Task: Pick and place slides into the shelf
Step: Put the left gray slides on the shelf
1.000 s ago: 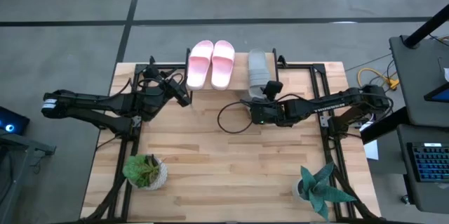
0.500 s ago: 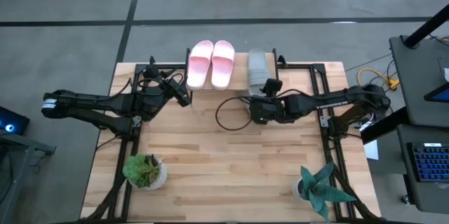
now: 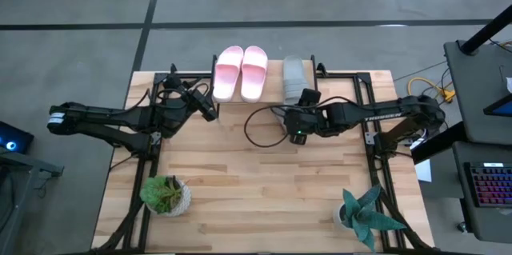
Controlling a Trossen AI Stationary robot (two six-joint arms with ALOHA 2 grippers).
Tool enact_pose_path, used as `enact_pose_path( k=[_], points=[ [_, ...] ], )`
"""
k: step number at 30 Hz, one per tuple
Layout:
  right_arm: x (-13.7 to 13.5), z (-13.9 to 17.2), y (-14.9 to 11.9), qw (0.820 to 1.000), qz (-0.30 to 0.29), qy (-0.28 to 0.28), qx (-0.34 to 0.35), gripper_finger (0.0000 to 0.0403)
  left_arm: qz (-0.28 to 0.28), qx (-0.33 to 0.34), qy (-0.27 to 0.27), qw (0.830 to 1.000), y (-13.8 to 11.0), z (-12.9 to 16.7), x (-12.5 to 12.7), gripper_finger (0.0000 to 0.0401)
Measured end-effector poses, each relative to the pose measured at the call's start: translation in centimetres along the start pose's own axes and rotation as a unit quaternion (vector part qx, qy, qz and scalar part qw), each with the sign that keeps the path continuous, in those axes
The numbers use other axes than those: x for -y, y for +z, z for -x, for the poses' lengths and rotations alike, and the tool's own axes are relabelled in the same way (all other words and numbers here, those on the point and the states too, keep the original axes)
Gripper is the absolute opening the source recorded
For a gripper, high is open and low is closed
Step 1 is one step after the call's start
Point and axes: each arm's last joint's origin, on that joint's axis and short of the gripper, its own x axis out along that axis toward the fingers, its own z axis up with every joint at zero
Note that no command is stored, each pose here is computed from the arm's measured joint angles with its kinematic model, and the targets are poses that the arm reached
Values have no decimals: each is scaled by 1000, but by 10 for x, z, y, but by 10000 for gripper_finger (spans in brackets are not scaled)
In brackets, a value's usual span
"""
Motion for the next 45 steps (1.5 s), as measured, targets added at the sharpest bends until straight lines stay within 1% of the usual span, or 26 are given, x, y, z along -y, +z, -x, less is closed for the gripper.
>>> enact_pose_path(
  k=[2,4,7,10,12,14,19,22,28,32,36,45],
  points=[
    [4,5,5,1000,0,-1,9,226,0,0,0,1000,0,0,0,212],
    [6,8,7,1000,16,-6,12,226,0,0,0,1000,0,0,0,212],
    [8,6,6,997,62,-51,8,226,-1,0,0,1000,0,0,0,212],
    [6,1,1,989,121,-90,-8,226,-1,0,0,1000,0,0,0,212],
    [5,-2,-2,983,151,-101,-18,226,-1,0,0,1000,0,0,0,212],
    [5,-4,-3,980,164,-108,-23,226,-1,0,0,1000,0,0,0,212],
    [12,-10,-5,979,163,-116,-36,226,-1,0,-1,1000,0,0,0,212],
    [16,-15,-8,976,175,-119,-50,226,-1,0,-1,1000,0,0,0,212],
    [24,-26,-12,975,167,-129,-70,226,-1,0,-1,1000,0,0,0,212],
    [28,-35,-18,972,176,-132,-86,226,-1,0,-1,1000,0,0,0,212],
    [34,-42,-18,973,158,-146,-85,226,-1,0,-1,1000,0,0,0,212],
    [46,-53,-22,973,142,-152,-97,226,-2,-1,-1,1000,-1,0,0,212]
  ],
)
